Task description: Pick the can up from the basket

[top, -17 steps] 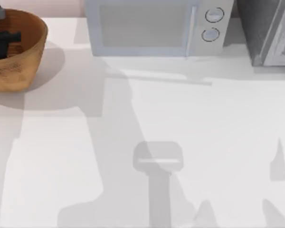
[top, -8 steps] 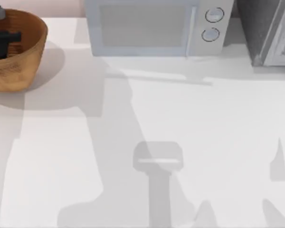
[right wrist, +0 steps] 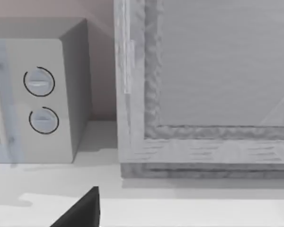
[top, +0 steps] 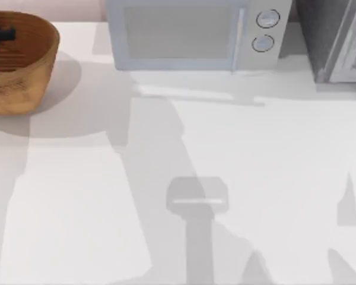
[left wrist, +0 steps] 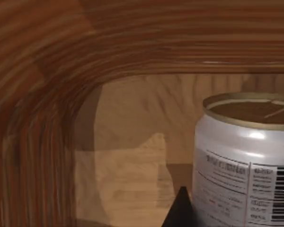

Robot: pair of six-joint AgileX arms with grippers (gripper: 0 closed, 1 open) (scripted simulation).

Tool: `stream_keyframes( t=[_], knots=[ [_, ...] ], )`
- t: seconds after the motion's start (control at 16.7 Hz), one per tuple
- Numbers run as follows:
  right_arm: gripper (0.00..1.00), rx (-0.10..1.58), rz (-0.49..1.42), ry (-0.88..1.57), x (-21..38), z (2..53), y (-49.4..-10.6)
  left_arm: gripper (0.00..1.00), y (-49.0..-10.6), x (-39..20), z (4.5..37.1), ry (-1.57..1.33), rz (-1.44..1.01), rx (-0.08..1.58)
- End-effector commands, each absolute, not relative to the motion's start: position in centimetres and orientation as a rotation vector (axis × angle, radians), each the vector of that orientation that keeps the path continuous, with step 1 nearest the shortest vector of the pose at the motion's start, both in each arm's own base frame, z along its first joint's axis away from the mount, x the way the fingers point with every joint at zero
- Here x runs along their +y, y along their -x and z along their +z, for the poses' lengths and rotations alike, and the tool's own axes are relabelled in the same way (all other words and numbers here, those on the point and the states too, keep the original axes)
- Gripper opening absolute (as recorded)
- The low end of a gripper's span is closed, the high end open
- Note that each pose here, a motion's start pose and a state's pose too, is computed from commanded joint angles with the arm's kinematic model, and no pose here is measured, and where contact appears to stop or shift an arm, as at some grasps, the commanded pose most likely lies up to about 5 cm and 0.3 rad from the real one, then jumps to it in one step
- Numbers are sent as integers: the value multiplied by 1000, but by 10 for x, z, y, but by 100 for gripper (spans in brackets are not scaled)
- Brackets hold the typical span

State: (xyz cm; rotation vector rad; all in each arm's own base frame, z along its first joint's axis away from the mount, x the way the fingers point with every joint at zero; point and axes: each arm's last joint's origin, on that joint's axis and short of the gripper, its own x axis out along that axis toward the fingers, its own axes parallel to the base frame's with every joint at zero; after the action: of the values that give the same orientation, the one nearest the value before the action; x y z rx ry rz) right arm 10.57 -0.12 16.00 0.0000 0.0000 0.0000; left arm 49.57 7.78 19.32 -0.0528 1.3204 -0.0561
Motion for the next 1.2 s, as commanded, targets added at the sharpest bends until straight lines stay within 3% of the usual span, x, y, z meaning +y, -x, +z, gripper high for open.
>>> stream_keyframes(
  t=[0.3,0.6,0.72,0.9,1.2],
  knots=[
    [100,0,0,0,-1,160,-106,0,-434,80,271,-20,12,1066],
    [100,0,0,0,-1,160,-106,0,-308,56,327,-83,82,730],
    [100,0,0,0,-1,160,-106,0,-251,42,324,-96,98,597],
    [100,0,0,0,-1,160,-106,0,-180,24,291,-96,104,411],
    [100,0,0,0,-1,160,-106,0,-118,7,213,-58,68,152]
  ],
)
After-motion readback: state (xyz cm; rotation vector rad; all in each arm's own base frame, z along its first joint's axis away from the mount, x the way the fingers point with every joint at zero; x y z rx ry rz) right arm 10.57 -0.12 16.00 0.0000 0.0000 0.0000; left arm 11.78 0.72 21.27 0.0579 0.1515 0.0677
